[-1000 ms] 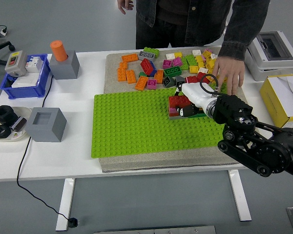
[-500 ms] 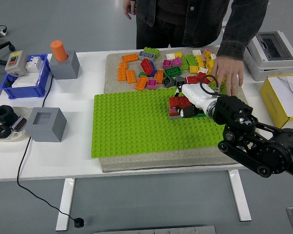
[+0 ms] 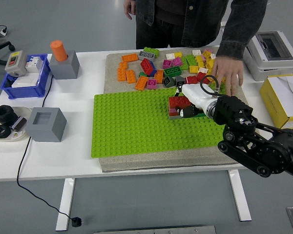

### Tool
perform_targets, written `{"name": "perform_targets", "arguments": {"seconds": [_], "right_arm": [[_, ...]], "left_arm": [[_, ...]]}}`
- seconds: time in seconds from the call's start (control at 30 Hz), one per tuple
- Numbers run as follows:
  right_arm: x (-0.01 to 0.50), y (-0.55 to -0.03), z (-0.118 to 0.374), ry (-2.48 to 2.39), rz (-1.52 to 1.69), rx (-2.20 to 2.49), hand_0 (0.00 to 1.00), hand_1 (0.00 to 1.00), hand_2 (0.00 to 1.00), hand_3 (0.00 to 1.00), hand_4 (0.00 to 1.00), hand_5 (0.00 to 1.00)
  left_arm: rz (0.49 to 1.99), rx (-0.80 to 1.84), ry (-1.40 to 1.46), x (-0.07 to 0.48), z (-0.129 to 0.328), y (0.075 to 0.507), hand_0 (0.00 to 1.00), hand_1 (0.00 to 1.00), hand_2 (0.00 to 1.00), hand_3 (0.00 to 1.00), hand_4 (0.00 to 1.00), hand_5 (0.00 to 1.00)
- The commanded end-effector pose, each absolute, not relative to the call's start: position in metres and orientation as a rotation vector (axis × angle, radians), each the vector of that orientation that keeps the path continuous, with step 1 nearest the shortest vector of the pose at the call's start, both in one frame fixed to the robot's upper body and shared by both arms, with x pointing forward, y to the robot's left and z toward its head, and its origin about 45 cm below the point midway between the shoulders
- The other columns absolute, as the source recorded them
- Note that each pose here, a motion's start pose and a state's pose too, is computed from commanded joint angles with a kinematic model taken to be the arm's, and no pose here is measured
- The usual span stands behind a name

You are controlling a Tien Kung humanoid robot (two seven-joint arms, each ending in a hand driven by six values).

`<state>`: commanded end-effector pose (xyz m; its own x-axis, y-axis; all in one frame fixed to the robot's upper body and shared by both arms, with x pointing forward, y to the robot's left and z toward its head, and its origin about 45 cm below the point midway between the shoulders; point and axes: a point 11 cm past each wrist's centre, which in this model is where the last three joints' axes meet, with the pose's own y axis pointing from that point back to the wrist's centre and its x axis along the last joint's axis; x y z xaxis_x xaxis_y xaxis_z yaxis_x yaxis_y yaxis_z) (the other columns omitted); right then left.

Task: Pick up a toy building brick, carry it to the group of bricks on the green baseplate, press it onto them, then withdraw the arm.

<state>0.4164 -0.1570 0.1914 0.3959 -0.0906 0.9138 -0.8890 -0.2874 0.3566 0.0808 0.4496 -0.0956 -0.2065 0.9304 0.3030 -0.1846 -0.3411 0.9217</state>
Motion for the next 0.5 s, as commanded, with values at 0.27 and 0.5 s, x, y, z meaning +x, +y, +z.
{"name": "perform_targets", "arguments": {"seconds": [0.27, 0.5], "right_arm": [[0.4164, -0.1569, 0.1913, -0.875, 1.019, 1.676, 0.863, 0.828, 0.851, 0.680, 0.594, 0.117], [0.4165, -0.1577, 0.1904, -0.875, 1.013, 1.677, 0.863, 0.829, 0.853, 0.689, 0.622, 0.120]], "left_arm": [[1.678, 1.187, 0.990, 0.0808, -0.0956, 0.4496, 0.634, 0.623, 0.581, 0.586, 0.652, 0.201], [1.677, 1.188, 0.988, 0.0811, -0.0954, 0.4499, 0.634, 0.623, 0.581, 0.586, 0.651, 0.201]]}}
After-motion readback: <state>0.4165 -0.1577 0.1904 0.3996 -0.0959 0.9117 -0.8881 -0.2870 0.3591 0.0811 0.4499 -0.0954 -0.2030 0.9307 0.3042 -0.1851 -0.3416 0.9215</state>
